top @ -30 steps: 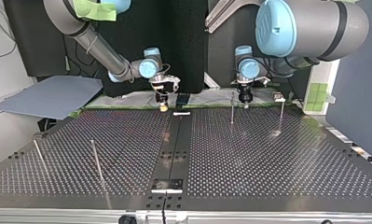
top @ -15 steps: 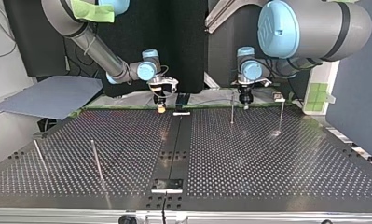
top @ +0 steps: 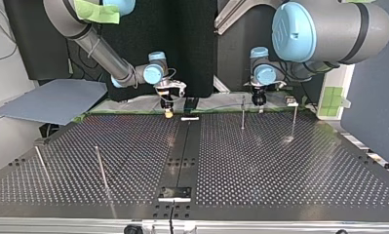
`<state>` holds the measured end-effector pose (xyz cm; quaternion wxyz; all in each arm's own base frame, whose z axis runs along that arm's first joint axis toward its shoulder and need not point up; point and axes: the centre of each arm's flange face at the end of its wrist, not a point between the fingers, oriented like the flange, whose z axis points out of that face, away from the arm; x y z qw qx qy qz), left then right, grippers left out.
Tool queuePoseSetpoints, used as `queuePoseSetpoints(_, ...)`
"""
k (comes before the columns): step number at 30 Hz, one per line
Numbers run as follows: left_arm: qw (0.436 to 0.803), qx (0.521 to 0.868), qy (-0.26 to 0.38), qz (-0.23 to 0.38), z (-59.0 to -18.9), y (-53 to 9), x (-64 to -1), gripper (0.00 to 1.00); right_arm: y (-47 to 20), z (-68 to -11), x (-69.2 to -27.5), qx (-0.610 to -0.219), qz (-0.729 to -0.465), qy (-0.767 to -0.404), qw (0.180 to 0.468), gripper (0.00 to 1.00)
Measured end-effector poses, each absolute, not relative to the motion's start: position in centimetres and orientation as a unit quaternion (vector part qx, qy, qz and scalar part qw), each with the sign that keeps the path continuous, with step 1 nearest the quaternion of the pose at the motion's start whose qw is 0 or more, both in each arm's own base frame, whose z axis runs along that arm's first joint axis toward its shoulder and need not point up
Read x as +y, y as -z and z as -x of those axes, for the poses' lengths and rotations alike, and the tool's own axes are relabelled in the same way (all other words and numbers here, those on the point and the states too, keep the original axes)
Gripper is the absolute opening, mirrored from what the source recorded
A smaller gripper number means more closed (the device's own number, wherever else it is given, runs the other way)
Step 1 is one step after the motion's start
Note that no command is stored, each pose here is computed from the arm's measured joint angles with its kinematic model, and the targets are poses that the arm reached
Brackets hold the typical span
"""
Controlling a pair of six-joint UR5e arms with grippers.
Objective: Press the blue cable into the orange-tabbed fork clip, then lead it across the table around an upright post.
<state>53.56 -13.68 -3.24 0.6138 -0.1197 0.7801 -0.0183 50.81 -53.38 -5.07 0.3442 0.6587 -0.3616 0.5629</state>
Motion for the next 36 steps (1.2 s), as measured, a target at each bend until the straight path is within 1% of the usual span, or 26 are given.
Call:
queuePoseSetpoints(6,0.587,0.802,0.029,0.109,-52.2,3.9,-13.9,1.00,5.1,-50.8,-53.4,-0.362,-0.659,-0.563,0.344,0.00)
queuePoseSetpoints(10,0.577,0.809,0.040,0.101,-50.8,3.9,-14.0,1.00,5.2,-50.8,-53.3,-0.361,-0.660,-0.562,0.344,0.00)
queuePoseSetpoints(22,0.579,0.808,0.072,0.079,-47.3,0.8,-14.8,1.00,5.4,-50.8,-53.3,-0.361,-0.661,-0.561,0.344,0.00)
queuePoseSetpoints(29,0.579,0.810,0.070,0.062,-44.8,0.1,-15.0,1.00,5.5,-50.7,-53.2,-0.361,-0.661,-0.560,0.344,0.00)
queuePoseSetpoints(36,0.582,0.810,0.066,0.044,-44.1,-1.7,-15.5,1.00,5.5,-50.8,-53.1,-0.361,-0.662,-0.560,0.343,0.00)
